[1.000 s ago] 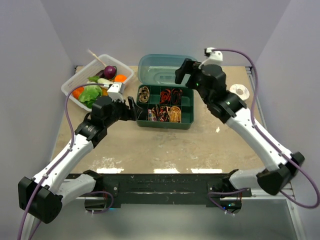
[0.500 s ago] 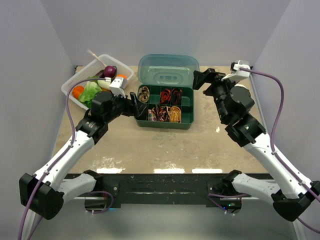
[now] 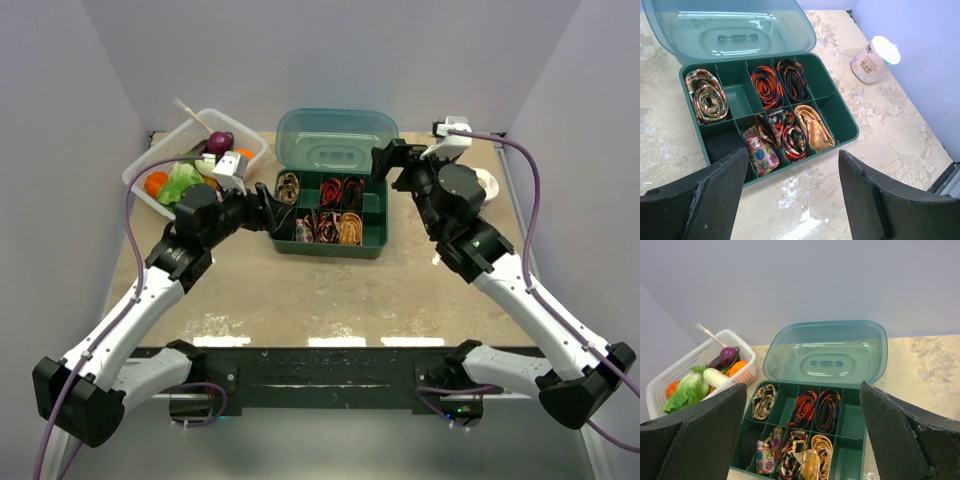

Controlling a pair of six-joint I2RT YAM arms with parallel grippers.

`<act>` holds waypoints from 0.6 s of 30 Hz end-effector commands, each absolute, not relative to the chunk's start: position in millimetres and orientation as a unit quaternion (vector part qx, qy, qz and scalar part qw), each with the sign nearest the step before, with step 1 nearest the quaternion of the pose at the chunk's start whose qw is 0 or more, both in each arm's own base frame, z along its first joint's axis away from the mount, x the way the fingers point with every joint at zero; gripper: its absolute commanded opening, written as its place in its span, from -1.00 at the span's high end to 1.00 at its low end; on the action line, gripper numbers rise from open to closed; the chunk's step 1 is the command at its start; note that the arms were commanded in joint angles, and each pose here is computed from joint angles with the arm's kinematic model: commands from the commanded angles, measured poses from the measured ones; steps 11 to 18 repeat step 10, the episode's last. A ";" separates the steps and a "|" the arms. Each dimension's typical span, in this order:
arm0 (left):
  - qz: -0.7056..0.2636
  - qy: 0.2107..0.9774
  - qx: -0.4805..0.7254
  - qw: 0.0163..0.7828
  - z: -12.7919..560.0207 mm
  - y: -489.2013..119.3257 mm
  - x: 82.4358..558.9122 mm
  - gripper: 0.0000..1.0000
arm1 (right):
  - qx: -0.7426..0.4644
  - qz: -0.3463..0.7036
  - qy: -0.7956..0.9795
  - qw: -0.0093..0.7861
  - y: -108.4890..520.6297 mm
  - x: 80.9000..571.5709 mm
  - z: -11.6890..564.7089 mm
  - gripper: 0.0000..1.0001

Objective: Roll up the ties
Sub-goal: Reset both arms

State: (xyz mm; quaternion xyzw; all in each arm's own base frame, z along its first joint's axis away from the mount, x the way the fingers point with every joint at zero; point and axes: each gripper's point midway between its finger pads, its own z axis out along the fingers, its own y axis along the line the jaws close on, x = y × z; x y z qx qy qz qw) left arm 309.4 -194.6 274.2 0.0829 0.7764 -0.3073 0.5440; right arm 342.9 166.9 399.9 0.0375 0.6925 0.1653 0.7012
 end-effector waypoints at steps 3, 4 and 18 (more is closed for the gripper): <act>-0.303 0.723 0.055 0.619 325.6 -177.9 308.5 -0.55 | 0.020 0.186 0.660 0.727 173.6 341.1 431.1 -0.97; -0.299 0.722 0.048 0.622 325.7 -174.9 308.2 -0.55 | 0.017 0.181 0.659 0.730 172.8 342.2 430.8 -0.97; -0.268 0.708 -0.025 0.653 333.4 -153.0 323.9 -0.50 | 0.059 0.122 0.666 0.734 158.5 361.7 399.4 -0.97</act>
